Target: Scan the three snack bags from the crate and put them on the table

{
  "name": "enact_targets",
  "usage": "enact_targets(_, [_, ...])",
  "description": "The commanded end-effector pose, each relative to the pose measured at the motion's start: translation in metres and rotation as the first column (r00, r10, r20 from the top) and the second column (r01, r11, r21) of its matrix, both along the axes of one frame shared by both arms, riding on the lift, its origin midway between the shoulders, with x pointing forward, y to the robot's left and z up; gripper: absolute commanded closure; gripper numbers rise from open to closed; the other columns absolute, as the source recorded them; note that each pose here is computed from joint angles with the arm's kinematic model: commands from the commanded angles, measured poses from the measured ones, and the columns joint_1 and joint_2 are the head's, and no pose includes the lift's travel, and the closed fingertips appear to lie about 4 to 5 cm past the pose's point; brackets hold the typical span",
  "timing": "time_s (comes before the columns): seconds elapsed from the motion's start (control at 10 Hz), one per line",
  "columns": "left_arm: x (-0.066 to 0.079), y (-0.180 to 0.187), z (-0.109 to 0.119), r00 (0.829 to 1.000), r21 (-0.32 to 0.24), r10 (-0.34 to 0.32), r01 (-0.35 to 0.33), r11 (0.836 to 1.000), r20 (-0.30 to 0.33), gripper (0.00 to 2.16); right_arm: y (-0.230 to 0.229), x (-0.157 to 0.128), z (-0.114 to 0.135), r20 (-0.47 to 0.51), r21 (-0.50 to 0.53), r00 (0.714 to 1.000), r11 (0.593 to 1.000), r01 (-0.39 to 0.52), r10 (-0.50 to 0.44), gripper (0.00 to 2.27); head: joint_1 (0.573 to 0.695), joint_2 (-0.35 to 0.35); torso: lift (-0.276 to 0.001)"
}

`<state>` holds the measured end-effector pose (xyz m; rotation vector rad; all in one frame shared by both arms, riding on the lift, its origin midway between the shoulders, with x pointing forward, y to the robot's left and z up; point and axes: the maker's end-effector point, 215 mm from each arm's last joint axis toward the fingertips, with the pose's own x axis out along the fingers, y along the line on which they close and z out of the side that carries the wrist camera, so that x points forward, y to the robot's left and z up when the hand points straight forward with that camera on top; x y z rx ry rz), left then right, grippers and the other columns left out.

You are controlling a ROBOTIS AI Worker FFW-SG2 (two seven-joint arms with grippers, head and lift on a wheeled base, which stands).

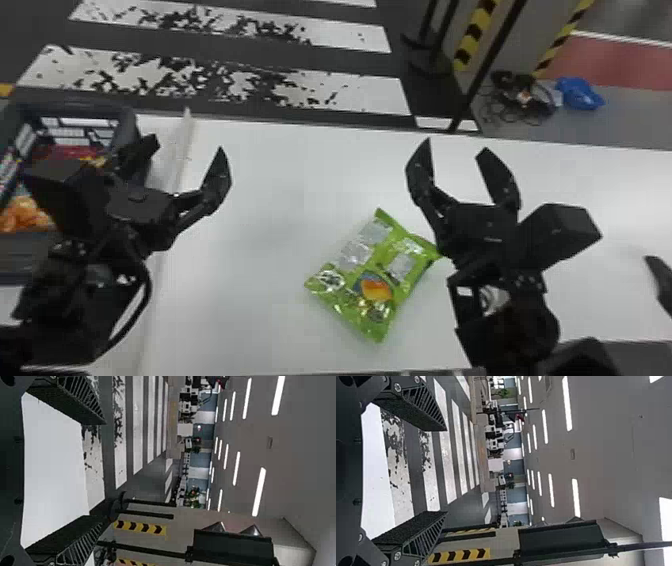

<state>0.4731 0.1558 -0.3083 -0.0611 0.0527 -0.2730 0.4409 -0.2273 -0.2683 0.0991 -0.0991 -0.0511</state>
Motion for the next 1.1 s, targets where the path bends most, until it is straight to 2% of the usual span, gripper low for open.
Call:
enact_targets(0.0, [-0.019, 0.052, 0.006, 0.997, 0.009, 0.067, -0.067, 0.998, -0.034, 0.02, 0.001, -0.002, -0.009, -0.02, -0.007, 1.0, 1.0, -0.001, 0.001, 0.14, 0.695, -0.101, -0.094])
enact_targets(0.1, [-0.032, 0.086, 0.007, 0.992, -0.007, 0.116, -0.116, 0.993, -0.058, 0.02, 0.008, -0.002, -0.016, -0.031, -0.009, 0.999, 1.0, -0.009, 0.008, 0.14, 0.695, -0.055, -0.094])
enact_targets(0.2, [-0.041, 0.107, -0.003, 0.984, -0.019, 0.147, -0.15, 0.988, -0.104, 0.02, 0.017, -0.001, -0.027, -0.063, -0.012, 0.998, 1.0, -0.022, 0.021, 0.14, 0.695, -0.004, -0.094])
enact_targets(0.3, [-0.048, 0.119, -0.012, 0.976, -0.029, 0.167, -0.172, 0.985, -0.143, 0.02, 0.022, -0.001, -0.043, -0.117, -0.023, 0.993, 0.999, -0.028, 0.025, 0.14, 0.695, 0.017, -0.094])
enact_targets(0.4, [-0.052, 0.127, -0.016, 0.972, -0.03, 0.176, -0.183, 0.983, -0.154, 0.02, 0.022, -0.003, -0.061, -0.177, -0.032, 0.984, 0.999, -0.012, 0.006, 0.14, 0.695, 0.059, -0.094])
enact_targets(0.6, [-0.052, 0.129, -0.015, 0.974, -0.038, 0.169, -0.176, 0.984, -0.153, 0.02, 0.029, -0.022, -0.099, -0.303, -0.041, 0.953, 0.999, 0.0, -0.012, 0.14, 0.695, 0.096, -0.094])
enact_targets(0.8, [-0.05, 0.124, -0.015, 0.976, -0.045, 0.148, -0.157, 0.987, -0.16, 0.03, 0.031, -0.036, -0.12, -0.364, -0.046, 0.931, 0.999, 0.003, -0.02, 0.14, 0.695, 0.108, -0.094])
enact_targets(0.9, [-0.049, 0.123, -0.016, 0.976, -0.047, 0.144, -0.154, 0.987, -0.162, 0.03, 0.039, -0.045, -0.137, -0.44, -0.014, 0.898, 1.0, -0.016, 0.008, 0.14, 0.695, 0.113, -0.094])
enact_targets(1.0, [-0.048, 0.121, -0.016, 0.977, -0.049, 0.137, -0.147, 0.988, -0.161, 0.03, 0.053, -0.057, -0.151, -0.504, 0.015, 0.862, 0.999, -0.049, 0.05, 0.25, 0.695, 0.118, -0.094])
